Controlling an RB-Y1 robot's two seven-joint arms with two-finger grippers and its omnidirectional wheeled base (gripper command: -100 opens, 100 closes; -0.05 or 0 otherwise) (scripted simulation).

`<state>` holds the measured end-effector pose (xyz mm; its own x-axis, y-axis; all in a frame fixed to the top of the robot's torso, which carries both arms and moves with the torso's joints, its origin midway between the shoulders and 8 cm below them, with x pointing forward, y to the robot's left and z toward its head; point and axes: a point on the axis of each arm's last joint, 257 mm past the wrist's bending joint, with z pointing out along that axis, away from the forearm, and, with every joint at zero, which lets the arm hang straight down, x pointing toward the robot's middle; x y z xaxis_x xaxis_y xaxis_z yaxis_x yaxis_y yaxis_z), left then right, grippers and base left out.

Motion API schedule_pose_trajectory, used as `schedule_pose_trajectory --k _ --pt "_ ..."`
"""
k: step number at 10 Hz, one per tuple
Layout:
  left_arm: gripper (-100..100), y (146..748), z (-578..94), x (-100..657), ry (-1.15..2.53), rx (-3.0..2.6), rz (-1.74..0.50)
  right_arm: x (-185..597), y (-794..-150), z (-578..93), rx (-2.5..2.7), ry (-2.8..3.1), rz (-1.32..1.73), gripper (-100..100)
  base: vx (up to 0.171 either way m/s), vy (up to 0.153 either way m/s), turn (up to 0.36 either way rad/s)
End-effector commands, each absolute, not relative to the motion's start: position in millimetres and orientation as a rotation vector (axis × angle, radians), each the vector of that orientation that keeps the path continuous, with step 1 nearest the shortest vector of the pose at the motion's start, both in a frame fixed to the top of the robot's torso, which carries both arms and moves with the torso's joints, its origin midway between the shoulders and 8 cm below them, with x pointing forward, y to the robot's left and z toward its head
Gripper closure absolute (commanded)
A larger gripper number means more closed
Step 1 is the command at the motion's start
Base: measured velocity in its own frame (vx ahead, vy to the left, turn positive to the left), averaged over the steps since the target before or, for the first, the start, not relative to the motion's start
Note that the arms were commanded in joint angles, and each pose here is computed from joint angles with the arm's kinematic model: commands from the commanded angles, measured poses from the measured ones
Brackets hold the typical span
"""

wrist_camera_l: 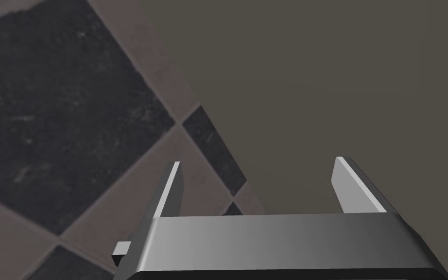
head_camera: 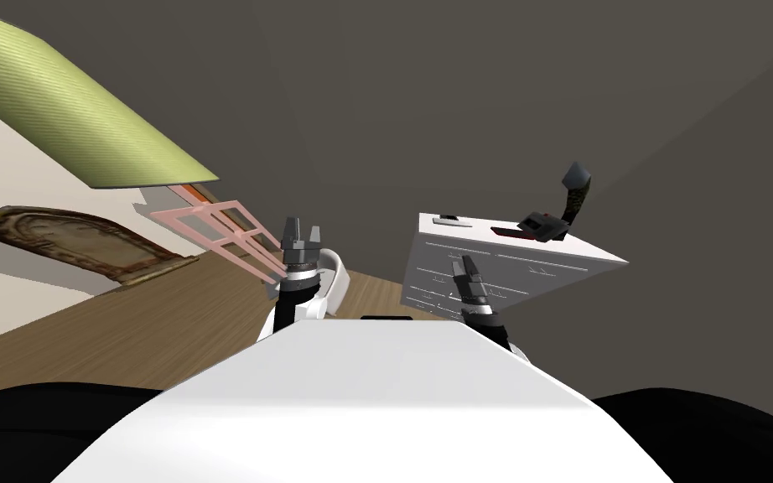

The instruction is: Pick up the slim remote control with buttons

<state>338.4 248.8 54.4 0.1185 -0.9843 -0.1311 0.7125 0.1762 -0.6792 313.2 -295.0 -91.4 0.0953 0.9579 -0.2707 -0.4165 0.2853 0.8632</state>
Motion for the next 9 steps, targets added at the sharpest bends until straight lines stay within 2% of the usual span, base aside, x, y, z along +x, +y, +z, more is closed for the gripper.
schedule_pose_trajectory --k 1,9 --pt "0 249 54 338 0.643 -0.521 -1.325 303 -302 -111 0.715 1.03 1.108 -100 -0.006 0.015 0.018" --pt "0 249 54 338 0.643 -0.521 -1.326 219 -367 -229 0.762 1.389 0.773 -100 -0.01 0.022 0.055"
